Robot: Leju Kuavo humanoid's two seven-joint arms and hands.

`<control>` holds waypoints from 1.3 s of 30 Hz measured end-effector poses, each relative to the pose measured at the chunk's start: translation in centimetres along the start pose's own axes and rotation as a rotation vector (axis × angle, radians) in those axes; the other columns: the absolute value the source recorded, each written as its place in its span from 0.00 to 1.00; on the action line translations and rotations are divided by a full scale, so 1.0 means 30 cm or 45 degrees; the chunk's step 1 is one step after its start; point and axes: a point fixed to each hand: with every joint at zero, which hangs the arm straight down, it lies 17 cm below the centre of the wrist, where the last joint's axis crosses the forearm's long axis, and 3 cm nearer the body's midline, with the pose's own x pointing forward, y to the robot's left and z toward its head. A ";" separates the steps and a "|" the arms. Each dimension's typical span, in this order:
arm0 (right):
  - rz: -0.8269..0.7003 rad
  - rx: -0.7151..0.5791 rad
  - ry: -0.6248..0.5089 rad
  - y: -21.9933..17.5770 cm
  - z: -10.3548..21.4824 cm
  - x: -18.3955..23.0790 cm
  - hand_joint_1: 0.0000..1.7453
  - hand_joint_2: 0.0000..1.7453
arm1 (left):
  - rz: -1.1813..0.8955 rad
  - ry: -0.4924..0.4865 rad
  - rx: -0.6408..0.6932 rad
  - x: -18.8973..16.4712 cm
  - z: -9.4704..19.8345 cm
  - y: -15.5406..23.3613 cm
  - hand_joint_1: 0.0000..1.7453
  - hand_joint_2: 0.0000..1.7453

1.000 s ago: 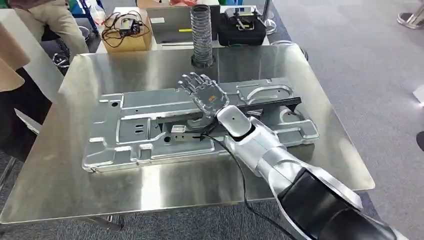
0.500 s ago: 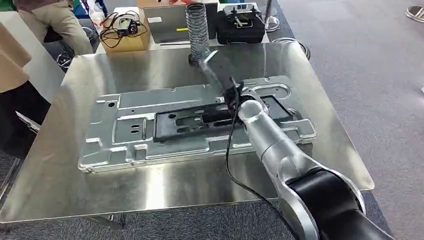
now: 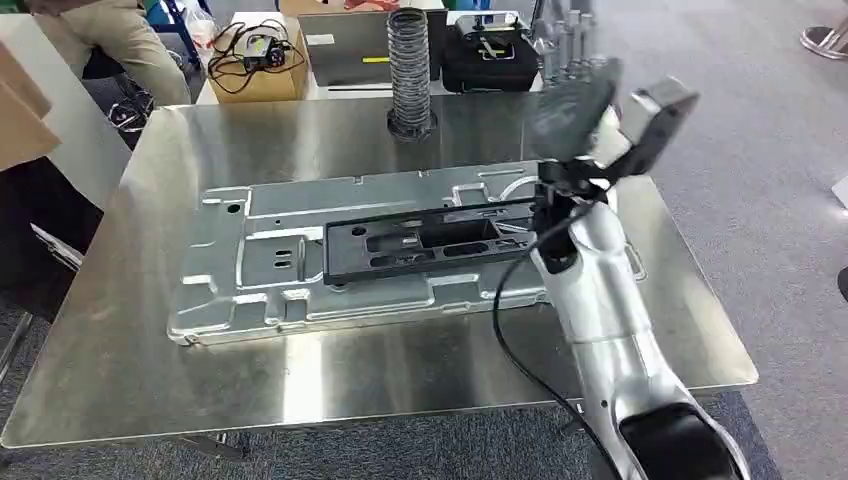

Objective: Take the parts from the cabinet and place them on the table.

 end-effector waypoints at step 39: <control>0.613 -0.233 0.412 -0.523 0.890 0.169 0.00 0.00 | 0.039 -0.002 0.039 -0.013 0.007 0.022 0.00 0.00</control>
